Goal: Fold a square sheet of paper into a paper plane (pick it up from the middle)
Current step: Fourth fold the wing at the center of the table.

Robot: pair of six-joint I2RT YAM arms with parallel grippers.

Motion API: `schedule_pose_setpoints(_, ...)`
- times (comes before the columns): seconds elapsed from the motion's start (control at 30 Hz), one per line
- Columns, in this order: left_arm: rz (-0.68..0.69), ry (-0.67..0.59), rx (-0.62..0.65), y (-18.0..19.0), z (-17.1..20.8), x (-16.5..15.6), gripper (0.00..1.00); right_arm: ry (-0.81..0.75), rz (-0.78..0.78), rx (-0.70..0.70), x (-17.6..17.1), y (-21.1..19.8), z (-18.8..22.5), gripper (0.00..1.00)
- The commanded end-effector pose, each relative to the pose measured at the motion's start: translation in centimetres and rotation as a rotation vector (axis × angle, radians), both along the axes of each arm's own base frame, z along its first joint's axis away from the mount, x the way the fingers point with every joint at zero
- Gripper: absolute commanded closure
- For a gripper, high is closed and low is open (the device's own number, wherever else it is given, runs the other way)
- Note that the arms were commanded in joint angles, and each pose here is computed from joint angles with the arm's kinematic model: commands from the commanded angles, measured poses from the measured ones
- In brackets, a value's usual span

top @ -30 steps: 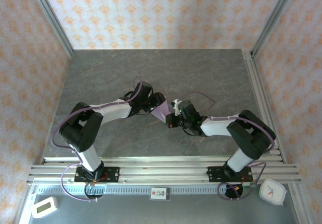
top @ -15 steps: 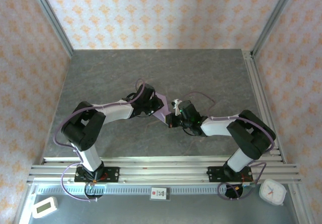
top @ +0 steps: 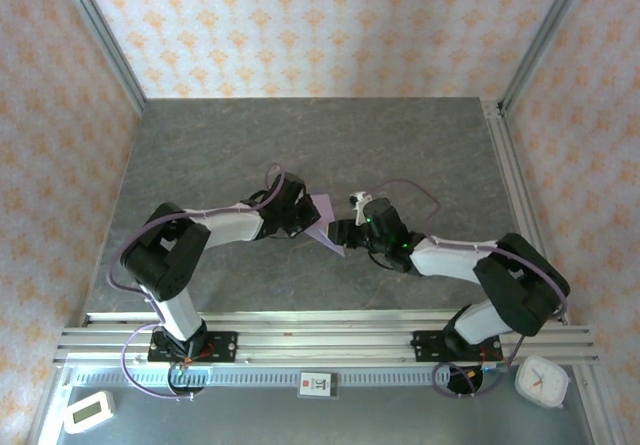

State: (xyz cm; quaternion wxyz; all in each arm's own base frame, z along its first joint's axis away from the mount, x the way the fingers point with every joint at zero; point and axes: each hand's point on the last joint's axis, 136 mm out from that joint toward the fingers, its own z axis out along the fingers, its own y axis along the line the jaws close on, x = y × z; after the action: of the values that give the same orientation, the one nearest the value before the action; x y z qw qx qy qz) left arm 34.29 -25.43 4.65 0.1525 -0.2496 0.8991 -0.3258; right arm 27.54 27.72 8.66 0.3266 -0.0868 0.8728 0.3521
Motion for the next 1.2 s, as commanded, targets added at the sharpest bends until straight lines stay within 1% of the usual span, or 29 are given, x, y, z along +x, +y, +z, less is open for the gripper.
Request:
schedule_pose_setpoints(0.0, 0.062, 0.005, -0.058, 0.0, 1.3, -0.3, 1.0, 0.003, -0.049, -0.053, -0.3, -1.0, -1.0, 0.55)
schedule_pose_setpoints(0.23, 0.104, 0.033, -0.087, 0.1, 1.3, -0.9, 1.0, -0.025, -0.005, -0.16, -1.2, 0.4, -2.1, 0.51)
schedule_pose_setpoints(0.7, 0.117, 0.045, -0.126, -0.3, 1.6, -0.9, 1.0, -0.1, -0.005, -0.35, -0.6, 1.4, -3.8, 0.51)
schedule_pose_setpoints(1.0, 0.113, 0.045, -0.14, -0.5, 1.9, -0.9, 1.0, -0.098, -0.024, -0.406, -0.7, 0.8, -5.1, 0.57)
schedule_pose_setpoints(1.17, 0.114, 0.046, -0.145, -0.5, 1.9, -0.9, 1.0, -0.09, -0.028, -0.408, -0.7, 0.6, -5.6, 0.66)
